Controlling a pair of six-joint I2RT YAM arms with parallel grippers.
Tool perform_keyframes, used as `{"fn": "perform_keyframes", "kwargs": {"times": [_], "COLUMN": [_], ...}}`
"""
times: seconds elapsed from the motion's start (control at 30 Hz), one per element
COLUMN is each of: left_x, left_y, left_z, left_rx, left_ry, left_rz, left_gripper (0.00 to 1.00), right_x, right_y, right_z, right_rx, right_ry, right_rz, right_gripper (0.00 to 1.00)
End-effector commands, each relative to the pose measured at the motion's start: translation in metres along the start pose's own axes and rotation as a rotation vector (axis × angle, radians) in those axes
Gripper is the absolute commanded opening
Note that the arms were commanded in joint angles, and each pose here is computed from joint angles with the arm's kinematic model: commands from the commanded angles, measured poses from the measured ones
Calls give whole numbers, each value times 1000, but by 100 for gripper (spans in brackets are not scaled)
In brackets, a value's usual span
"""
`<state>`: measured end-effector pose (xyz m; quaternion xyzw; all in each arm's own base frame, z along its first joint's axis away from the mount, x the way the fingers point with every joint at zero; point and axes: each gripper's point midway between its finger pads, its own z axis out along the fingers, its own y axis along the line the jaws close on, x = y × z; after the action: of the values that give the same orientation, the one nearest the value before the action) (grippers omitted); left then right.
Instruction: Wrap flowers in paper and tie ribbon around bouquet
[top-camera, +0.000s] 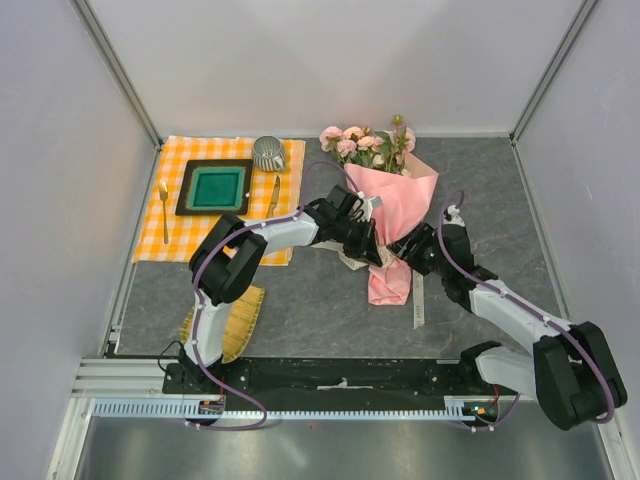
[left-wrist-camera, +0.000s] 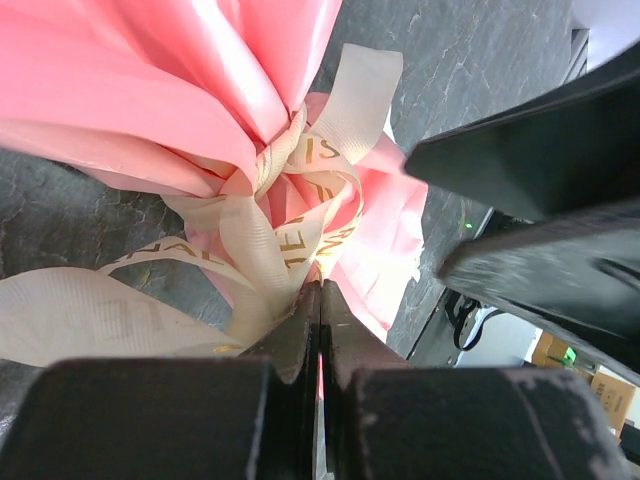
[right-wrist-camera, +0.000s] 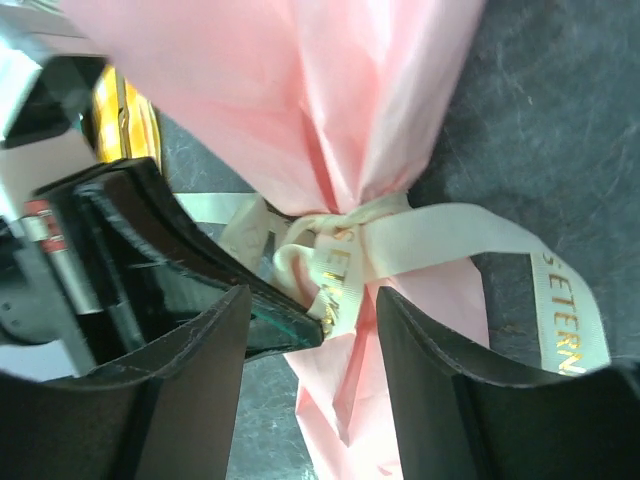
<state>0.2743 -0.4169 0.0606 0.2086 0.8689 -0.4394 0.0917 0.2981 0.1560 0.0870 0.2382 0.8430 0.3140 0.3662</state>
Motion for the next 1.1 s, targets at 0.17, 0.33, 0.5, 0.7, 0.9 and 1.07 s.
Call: {"fn": "perform_keyframes", "kwargs": {"times": [0.17, 0.33, 0.5, 0.7, 0.9, 1.07], "left_x": [-15, -16, -16, -18, -18, -19], "left_y": [-23, -23, -22, -23, -24, -26], "left_z": [-13, -12, -13, -13, -13, -16], "left_rx": [28, 33, 27, 36, 43, 45], "left_ry": [-52, -49, -46, -50, -51, -58], "left_rz": [74, 71, 69, 61, 58, 57], "left_gripper": [7, 7, 7, 7, 9, 14], "right_x": [-32, -22, -16, 1, 1, 3], "right_y": [38, 35, 40, 24, 30, 27], "right_z": [12, 33, 41, 40, 35, 36], "right_rx": [-88, -150, -208, -193, -189, -147], "right_ry": [75, 177, 203, 262, 245, 240], "right_rz": [-630, -808, -840, -805, -814, -848], "right_gripper": [40, 31, 46, 48, 55, 52]}}
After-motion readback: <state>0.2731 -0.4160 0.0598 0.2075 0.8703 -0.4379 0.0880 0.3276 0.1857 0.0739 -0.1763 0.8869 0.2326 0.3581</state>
